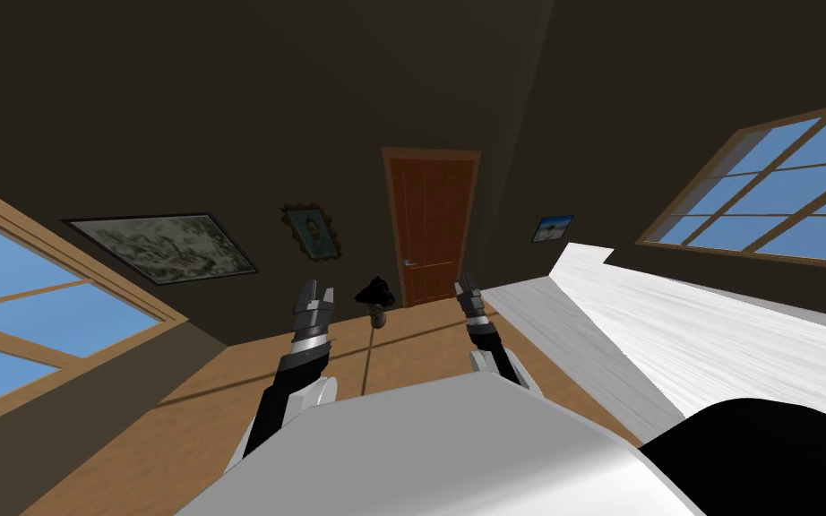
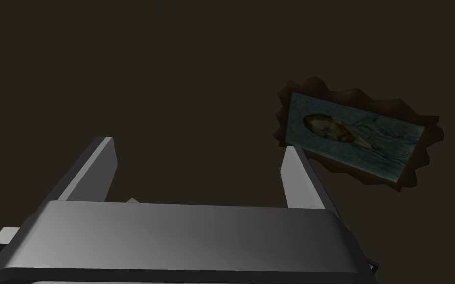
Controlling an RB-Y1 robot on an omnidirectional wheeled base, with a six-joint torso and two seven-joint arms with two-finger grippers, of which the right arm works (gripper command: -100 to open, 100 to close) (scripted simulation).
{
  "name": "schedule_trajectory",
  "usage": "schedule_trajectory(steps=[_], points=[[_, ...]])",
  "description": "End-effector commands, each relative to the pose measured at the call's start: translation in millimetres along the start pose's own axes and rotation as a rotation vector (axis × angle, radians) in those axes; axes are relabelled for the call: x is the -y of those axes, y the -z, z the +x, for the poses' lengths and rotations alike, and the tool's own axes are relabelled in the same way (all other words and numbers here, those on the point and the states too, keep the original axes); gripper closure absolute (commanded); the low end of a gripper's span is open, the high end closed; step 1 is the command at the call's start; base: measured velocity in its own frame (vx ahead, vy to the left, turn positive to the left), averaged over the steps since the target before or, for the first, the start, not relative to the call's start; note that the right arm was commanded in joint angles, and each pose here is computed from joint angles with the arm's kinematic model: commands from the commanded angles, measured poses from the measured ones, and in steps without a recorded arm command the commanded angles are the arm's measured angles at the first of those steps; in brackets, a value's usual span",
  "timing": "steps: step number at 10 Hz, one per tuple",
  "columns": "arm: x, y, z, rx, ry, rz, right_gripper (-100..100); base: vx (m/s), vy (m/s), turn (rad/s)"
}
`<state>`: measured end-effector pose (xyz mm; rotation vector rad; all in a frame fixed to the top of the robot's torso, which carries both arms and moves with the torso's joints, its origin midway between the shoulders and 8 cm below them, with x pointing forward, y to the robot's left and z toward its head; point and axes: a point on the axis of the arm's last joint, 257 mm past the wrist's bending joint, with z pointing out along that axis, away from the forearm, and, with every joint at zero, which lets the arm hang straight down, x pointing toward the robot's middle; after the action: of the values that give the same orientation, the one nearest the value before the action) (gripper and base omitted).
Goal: Pull the door open
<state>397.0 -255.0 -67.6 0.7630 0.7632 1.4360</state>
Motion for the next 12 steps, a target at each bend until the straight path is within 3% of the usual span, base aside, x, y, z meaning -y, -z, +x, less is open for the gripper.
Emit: schedule_trajectory(steps=[1,12], points=[[12.1,3.1,-1.5,-0.001,0.001,0.018,-100,0.096,0.041,0.044],[90.0,18.3,-17.4,0.002,0.013,0.139,-100,0.094,0.025,0.040]])
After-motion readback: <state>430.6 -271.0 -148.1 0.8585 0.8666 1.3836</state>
